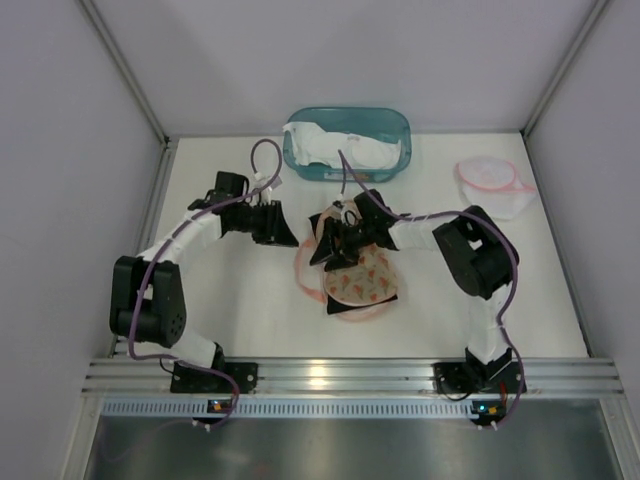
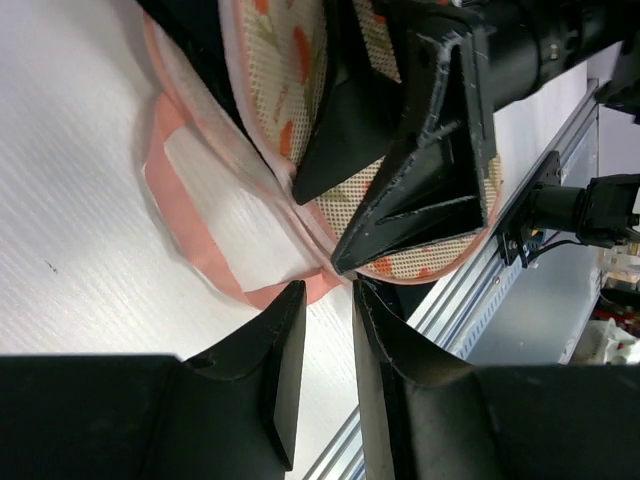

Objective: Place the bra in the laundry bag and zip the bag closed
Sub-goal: Close the laundry bag at the center of the board, then move the laundry bag to the center of the board.

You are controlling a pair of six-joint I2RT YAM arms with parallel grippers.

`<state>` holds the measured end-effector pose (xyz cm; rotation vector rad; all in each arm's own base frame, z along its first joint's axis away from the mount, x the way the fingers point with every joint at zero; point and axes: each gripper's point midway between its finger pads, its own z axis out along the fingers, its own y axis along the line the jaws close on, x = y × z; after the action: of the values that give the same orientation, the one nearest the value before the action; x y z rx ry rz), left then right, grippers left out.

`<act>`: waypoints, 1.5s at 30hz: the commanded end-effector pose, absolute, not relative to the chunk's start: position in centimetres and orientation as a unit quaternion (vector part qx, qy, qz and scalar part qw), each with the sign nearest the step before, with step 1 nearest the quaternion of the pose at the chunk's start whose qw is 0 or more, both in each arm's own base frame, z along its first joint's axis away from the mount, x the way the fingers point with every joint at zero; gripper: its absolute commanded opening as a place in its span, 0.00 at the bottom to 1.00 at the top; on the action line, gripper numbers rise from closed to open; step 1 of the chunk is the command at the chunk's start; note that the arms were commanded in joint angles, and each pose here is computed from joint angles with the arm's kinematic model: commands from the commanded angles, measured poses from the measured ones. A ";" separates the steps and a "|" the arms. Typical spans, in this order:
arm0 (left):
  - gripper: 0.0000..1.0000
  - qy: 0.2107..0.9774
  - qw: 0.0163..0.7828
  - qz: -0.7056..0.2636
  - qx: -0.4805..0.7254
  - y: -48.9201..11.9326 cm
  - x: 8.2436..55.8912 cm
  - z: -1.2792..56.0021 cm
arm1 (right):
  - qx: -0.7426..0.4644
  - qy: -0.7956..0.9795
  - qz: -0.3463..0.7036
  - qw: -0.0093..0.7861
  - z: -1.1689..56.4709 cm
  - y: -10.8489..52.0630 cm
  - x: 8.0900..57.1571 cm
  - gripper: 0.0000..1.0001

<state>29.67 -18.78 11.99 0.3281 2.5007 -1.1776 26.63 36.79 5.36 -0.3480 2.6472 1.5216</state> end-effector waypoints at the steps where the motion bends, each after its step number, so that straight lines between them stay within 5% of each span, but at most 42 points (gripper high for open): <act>1: 0.31 0.876 0.204 -0.419 0.127 -18.7 29.4 13.1 | -0.081 0.792 0.595 0.109 13.6 38.7 29.4 0.73; 4: 0.31 0.881 0.200 -0.412 0.121 -18.5 29.4 12.6 | -0.098 0.768 0.618 0.136 18.3 38.5 31.2 0.71; 11: 0.30 0.897 0.194 -0.385 0.100 -18.0 30.5 11.2 | -0.177 0.815 0.515 0.198 17.7 30.0 32.9 0.58; 18: 0.27 0.911 0.152 -0.376 0.072 -18.3 31.3 8.5 | -0.081 0.924 0.296 0.229 10.0 15.0 34.3 0.11; 21: 0.27 0.910 0.148 -0.379 0.076 -18.8 32.0 8.2 | -0.070 0.938 0.271 0.206 7.6 13.1 33.0 0.01; 34: 0.34 0.891 0.257 -0.364 0.089 -18.4 37.7 15.0 | -0.205 0.923 0.307 0.112 2.8 17.3 25.4 0.00; 45: 0.35 0.883 0.272 -0.383 -0.006 -13.8 40.9 16.9 | -0.299 0.850 0.415 0.127 6.1 27.5 22.2 0.00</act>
<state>39.87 -14.03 14.63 -0.0136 2.4447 -1.0070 21.00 23.36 2.83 -0.7935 2.6739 1.0809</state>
